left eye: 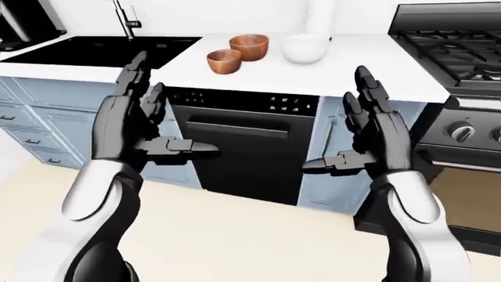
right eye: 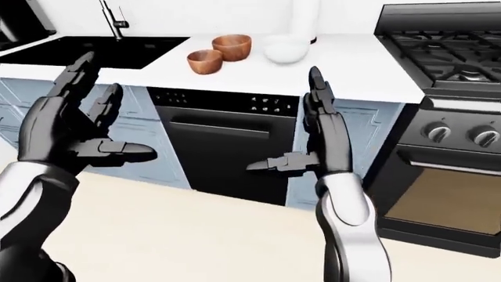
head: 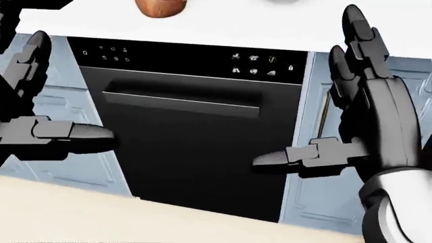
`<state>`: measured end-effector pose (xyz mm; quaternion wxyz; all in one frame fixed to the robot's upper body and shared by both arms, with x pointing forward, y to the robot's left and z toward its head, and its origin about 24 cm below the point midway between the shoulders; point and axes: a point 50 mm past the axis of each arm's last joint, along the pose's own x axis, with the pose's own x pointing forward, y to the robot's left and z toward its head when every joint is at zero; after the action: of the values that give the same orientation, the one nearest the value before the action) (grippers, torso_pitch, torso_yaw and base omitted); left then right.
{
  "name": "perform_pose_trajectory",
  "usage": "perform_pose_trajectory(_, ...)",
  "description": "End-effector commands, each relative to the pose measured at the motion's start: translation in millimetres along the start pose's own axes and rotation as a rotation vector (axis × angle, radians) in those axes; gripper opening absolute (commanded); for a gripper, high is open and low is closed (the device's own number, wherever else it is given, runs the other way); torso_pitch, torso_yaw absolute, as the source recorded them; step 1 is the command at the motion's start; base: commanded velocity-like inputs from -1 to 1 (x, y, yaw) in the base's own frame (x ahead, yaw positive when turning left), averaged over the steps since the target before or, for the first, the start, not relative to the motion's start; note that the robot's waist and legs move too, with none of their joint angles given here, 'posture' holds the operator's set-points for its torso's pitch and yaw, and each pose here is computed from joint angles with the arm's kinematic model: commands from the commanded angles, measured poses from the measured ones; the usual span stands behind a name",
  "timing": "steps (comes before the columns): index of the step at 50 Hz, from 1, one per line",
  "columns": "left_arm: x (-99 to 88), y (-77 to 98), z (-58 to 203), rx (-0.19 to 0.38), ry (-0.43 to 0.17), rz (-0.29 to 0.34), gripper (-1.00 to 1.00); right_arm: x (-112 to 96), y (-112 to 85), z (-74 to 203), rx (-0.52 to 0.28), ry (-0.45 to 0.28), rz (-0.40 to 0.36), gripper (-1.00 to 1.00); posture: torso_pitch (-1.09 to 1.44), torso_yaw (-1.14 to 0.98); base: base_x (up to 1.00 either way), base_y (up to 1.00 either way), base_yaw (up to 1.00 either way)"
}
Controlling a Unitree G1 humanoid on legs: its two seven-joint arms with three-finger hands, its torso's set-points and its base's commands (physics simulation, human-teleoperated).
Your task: Stack the bowls from largest to smallest.
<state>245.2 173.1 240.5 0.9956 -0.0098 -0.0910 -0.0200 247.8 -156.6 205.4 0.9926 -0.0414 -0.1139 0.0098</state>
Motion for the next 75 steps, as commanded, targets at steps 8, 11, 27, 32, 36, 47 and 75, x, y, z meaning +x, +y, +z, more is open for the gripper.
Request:
perform_pose_trajectory(8,-2.0,3.0,19,0.009,-0.067,0.012,1.0,0,0.4,17,-0.009,-0.053,0.012,1.0,0.0,0.0,0.8,0.64,0.0)
perform_pose_trajectory(11,-3.6,2.6,21,0.009,-0.066,0.008,1.0,-1,0.8,19,-0.015,-0.06,0.015,1.0,0.0,0.0,0.81,0.61,0.0)
perform_pose_trajectory(27,-2.9,3.1,22,0.017,-0.074,0.011,1.0,-5,-4.1,31,0.001,-0.098,0.006,1.0,0.0,0.0,0.27,0.07,-0.25)
perform_pose_trajectory(32,-3.5,3.1,24,0.02,-0.078,0.009,1.0,-7,-5.6,38,-0.005,-0.111,0.003,1.0,0.0,0.0,0.0,0.0,-1.0)
perform_pose_trajectory(36,-2.8,3.2,24,0.02,-0.078,0.009,1.0,-7,-5.7,40,-0.011,-0.116,0.004,1.0,0.0,0.0,0.0,0.0,-1.0)
perform_pose_trajectory(47,-2.6,6.7,33,0.026,-0.093,0.014,1.0,-6,-5.0,51,-0.028,-0.158,-0.007,1.0,0.0,0.0,0.03,0.0,-0.25)
perform_pose_trajectory(75,-5.6,13.5,44,0.032,-0.11,0.021,1.0,-9,2.8,71,-0.043,-0.207,0.037,1.0,0.0,0.0,0.29,-0.33,0.0)
